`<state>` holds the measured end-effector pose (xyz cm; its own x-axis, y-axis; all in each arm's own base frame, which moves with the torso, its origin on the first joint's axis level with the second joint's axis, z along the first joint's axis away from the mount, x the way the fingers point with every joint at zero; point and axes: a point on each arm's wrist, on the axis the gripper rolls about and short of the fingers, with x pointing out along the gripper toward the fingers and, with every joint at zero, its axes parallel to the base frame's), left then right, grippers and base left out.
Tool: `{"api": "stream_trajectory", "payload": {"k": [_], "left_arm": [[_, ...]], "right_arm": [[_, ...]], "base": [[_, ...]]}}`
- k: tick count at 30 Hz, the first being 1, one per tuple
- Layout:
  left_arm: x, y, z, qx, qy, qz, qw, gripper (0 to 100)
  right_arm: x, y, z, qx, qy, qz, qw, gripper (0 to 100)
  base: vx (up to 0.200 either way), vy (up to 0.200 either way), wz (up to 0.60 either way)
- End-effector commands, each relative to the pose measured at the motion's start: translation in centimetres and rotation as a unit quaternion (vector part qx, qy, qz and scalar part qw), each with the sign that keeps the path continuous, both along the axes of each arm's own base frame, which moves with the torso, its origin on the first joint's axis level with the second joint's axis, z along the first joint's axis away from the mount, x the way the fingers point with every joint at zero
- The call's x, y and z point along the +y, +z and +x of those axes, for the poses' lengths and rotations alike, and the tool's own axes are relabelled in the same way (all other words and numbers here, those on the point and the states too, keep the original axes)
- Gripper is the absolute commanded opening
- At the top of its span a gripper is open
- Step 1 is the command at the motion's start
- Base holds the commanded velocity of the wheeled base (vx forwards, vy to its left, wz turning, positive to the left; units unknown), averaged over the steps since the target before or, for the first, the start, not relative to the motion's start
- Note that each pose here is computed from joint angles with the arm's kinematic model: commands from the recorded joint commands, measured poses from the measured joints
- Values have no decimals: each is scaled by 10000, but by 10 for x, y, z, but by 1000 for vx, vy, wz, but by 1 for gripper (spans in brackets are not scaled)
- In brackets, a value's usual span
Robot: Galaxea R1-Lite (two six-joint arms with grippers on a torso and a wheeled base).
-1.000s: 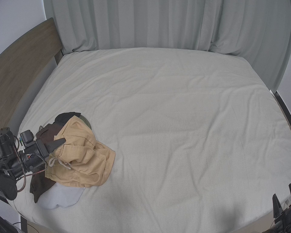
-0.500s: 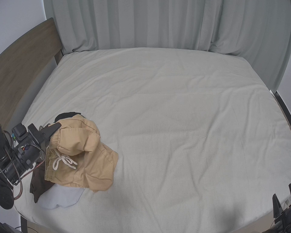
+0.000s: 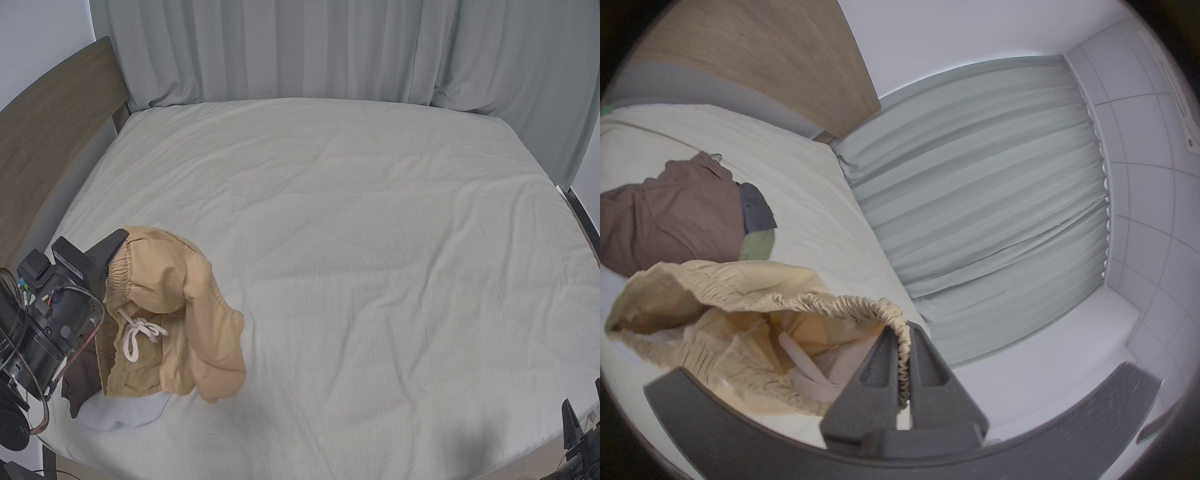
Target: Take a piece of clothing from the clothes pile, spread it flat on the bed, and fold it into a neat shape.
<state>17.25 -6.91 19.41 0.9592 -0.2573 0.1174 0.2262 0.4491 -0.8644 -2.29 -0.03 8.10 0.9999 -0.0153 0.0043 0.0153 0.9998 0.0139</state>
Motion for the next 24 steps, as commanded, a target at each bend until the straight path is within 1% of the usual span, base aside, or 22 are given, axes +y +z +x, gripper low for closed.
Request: {"api": "stream_trajectory", "payload": {"k": [1, 6, 11, 14, 20, 22, 23, 24], "left_arm": [[-16, 27, -21, -512, -317, -390, 9974, 0], [-23, 50, -31, -811, -205, -605, 9947, 0], [-31, 66, -50, -1082, -513, -478, 9917, 0], [-31, 74, -53, -1184, -487, -523, 9904, 0], [-29, 72, -56, -1175, -491, -498, 9906, 0], [-29, 65, -55, -1090, -488, -346, 9922, 0], [-29, 65, -55, -1090, -488, -346, 9922, 0], [-30, 58, -55, -1029, -522, -189, 9931, 0]], "right_arm": [[0, -5, 1, 60, 0, 0, 10000, 100], [0, -5, 1, 60, 0, 0, 10000, 100], [0, -5, 1, 60, 0, 0, 10000, 100], [0, -5, 1, 60, 0, 0, 10000, 100], [0, -5, 1, 60, 0, 0, 10000, 100], [0, -5, 1, 60, 0, 0, 10000, 100], [0, -5, 1, 60, 0, 0, 10000, 100], [0, -5, 1, 60, 0, 0, 10000, 100]], "base": [[0, 0, 0], [0, 0, 0], [0, 0, 0], [0, 0, 0], [0, 0, 0], [0, 0, 0], [0, 0, 0], [0, 0, 0]]}}
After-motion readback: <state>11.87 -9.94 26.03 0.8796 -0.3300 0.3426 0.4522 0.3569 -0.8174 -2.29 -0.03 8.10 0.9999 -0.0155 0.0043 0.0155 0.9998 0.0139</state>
